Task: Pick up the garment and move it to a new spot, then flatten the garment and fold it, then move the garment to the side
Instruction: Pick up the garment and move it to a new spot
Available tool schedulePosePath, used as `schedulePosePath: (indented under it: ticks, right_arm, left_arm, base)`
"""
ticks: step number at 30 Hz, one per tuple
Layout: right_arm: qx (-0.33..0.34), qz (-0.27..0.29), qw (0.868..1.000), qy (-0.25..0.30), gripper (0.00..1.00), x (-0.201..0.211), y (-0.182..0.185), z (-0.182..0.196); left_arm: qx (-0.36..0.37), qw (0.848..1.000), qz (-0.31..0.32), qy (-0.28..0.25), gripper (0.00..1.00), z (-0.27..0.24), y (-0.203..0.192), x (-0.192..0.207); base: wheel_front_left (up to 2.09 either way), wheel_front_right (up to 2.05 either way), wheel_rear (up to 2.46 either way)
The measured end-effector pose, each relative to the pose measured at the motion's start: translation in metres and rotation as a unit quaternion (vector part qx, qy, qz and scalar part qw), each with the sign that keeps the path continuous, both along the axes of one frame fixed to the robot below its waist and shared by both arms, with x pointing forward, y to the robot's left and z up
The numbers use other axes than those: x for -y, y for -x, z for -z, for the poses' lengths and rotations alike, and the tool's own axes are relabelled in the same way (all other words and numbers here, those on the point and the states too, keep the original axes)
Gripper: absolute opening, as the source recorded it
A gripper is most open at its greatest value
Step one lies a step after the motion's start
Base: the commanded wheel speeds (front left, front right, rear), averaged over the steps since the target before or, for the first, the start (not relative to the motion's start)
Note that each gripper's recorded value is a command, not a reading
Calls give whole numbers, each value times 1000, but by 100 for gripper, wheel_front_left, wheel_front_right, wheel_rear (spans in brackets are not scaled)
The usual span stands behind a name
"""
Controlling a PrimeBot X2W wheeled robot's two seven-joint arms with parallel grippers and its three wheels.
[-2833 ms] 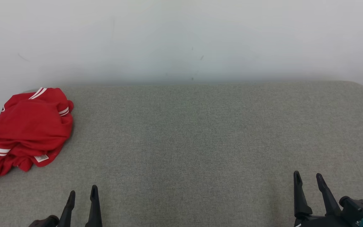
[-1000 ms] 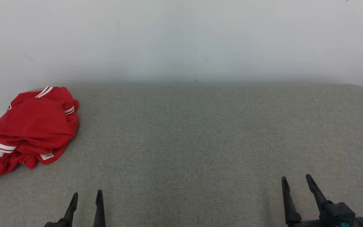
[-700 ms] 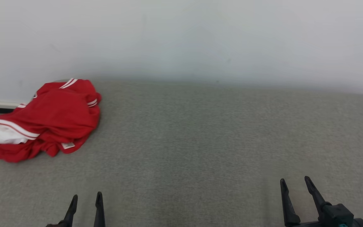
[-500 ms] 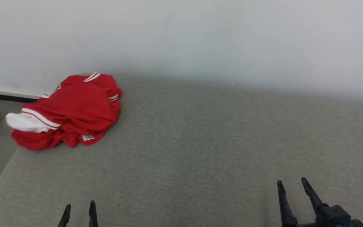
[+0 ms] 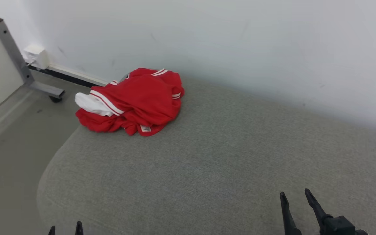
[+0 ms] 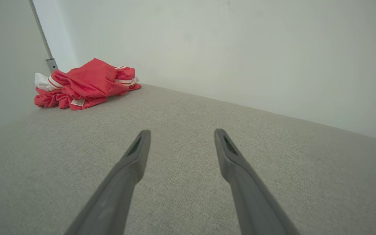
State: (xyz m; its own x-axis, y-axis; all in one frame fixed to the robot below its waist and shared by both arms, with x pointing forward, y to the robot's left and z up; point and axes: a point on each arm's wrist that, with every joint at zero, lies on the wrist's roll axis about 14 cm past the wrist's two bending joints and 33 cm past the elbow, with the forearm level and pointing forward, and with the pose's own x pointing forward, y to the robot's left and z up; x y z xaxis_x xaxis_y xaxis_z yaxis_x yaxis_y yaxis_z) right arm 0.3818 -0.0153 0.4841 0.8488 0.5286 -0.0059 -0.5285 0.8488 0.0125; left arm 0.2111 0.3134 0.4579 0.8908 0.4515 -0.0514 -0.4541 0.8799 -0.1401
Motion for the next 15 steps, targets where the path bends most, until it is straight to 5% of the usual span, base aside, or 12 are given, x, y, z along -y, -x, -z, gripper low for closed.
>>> schedulePosePath:
  ticks: [15]
  right_arm:
    - [-5,-93,996,-5,100,-69,-7,3]
  left_arm:
    - [-4,995,-104,0,100,-3,52,-32]
  base:
    - [0,0,0]
